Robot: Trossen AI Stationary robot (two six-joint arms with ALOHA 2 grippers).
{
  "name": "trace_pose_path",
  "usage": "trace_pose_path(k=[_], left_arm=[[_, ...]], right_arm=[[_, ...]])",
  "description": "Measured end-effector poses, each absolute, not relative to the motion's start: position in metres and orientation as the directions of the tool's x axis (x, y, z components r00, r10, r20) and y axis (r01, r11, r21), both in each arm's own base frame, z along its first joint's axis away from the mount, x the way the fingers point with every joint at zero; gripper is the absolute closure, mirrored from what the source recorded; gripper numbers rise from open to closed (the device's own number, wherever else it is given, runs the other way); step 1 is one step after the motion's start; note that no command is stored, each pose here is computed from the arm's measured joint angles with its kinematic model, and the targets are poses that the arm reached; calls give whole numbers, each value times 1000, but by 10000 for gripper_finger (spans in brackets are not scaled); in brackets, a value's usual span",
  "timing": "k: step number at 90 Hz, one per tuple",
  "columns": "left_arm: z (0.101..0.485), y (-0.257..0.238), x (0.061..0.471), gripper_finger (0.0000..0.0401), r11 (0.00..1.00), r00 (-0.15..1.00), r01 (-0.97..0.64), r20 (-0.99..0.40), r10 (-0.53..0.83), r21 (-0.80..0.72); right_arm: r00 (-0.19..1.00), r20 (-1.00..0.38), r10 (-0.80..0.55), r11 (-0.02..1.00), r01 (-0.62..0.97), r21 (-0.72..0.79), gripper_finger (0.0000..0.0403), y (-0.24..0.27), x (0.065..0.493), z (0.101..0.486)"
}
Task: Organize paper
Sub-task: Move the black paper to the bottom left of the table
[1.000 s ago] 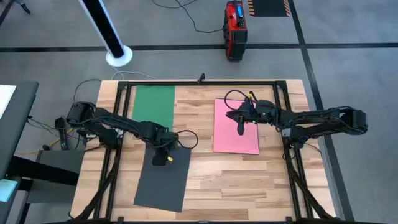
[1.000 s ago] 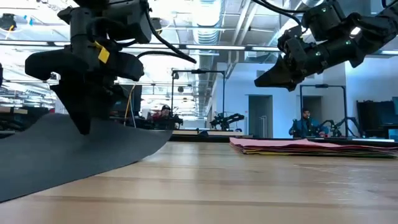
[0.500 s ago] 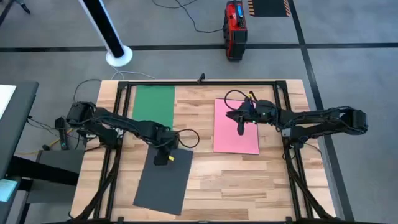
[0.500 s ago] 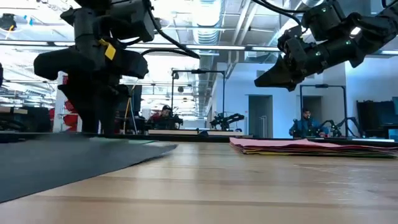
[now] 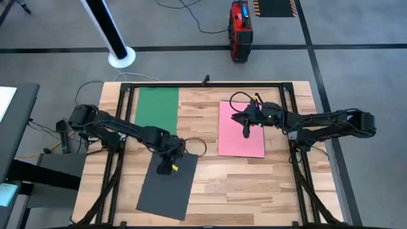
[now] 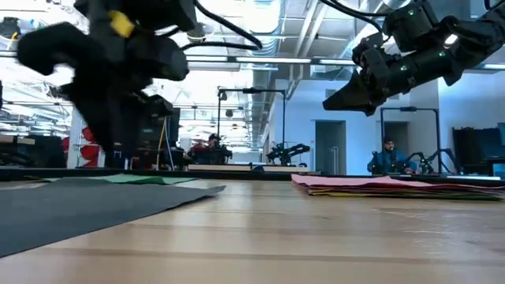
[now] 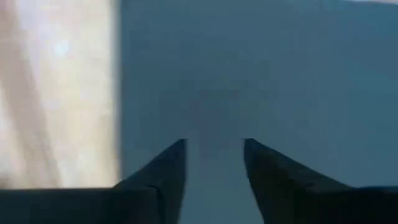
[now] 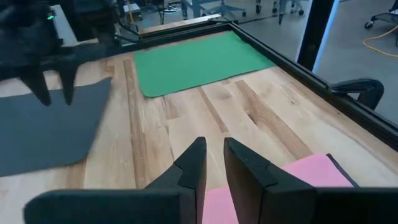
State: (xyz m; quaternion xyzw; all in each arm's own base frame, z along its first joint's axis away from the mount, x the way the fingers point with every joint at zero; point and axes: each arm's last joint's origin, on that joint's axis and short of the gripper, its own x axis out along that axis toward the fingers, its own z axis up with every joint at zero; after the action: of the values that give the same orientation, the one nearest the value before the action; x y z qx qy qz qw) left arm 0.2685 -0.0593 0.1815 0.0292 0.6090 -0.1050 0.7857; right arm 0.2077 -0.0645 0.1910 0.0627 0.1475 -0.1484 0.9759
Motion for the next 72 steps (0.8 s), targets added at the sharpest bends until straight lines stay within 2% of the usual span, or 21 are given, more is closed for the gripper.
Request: trace_pose_path(k=[9,14,41,72], left_arm=[[173,-72,271,367,971,233,232,-966,-115,-60],[168,-76,275,389,973,240,221,-964,-119,-65],[138,-90,280,400,975,151,211,-984,-97,-64],[145,-86,271,401,996,127,88,-991,-37,-26]], right_arm=[[912,-307,-271,948,309,79,347,-65,208,191],[913,-304,-272,948,308,79,347,-65,208,191],[912,-306,-272,948,309,79,347,-65,208,191],[911,-310,-273,947,310,78,347,-65,208,191]])
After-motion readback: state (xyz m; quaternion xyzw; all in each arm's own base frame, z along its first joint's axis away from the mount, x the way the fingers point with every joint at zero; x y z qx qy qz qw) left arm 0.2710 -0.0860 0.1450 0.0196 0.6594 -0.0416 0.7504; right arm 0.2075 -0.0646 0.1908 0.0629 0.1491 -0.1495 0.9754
